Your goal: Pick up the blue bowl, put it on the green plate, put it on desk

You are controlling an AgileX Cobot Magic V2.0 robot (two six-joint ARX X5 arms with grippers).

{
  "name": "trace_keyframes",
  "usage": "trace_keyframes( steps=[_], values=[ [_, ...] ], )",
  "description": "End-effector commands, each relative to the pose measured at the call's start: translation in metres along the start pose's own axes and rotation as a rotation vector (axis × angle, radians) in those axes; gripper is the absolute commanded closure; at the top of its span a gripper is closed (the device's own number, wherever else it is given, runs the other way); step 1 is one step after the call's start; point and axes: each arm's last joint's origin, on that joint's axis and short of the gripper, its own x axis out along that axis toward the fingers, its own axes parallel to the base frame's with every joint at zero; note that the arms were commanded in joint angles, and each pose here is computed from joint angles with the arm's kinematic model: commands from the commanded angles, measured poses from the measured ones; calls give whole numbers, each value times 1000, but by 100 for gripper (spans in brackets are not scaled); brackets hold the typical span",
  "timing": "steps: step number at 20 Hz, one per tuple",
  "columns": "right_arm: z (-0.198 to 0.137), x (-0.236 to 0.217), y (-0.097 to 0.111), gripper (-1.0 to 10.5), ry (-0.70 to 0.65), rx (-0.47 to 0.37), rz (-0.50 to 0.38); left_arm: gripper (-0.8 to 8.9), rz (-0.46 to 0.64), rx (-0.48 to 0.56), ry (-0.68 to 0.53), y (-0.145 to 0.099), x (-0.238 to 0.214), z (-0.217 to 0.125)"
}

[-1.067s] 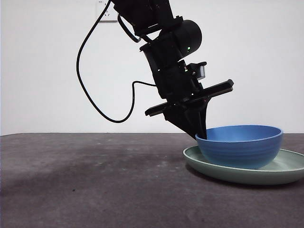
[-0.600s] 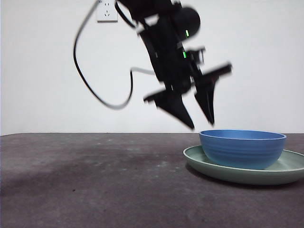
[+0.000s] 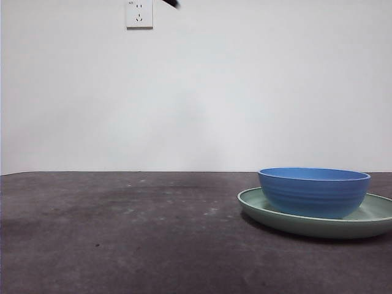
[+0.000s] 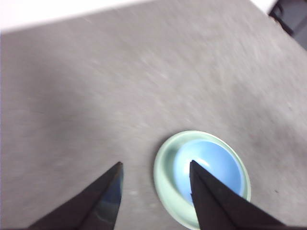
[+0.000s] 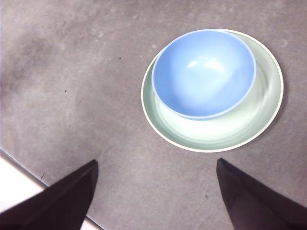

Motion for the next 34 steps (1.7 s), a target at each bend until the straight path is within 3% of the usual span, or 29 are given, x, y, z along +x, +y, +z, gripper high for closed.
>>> trace_keyframes(
  steps=[1,3,11,17,30,34],
  values=[
    [4,-3,2,552,-20,-2,-2,588,16,31,-3,5,-21,-7],
    [5,-3,2,552,-20,-2,-2,588,11,48,1,6,-38,-24],
    [5,-3,2,552,-20,-2,-2,588,-232,39,89,12,-42,-130],
    [4,-3,2,552,-19,-1,-2,593,-358,10,165,13,-33,-174],
    [4,-3,2,552,-18,28,-4,593,-365,13,169,13,-31,-179],
    [5,-1,-3,568,-12,146,-128,593,-365,13,169,13,-31,-179]
  ],
)
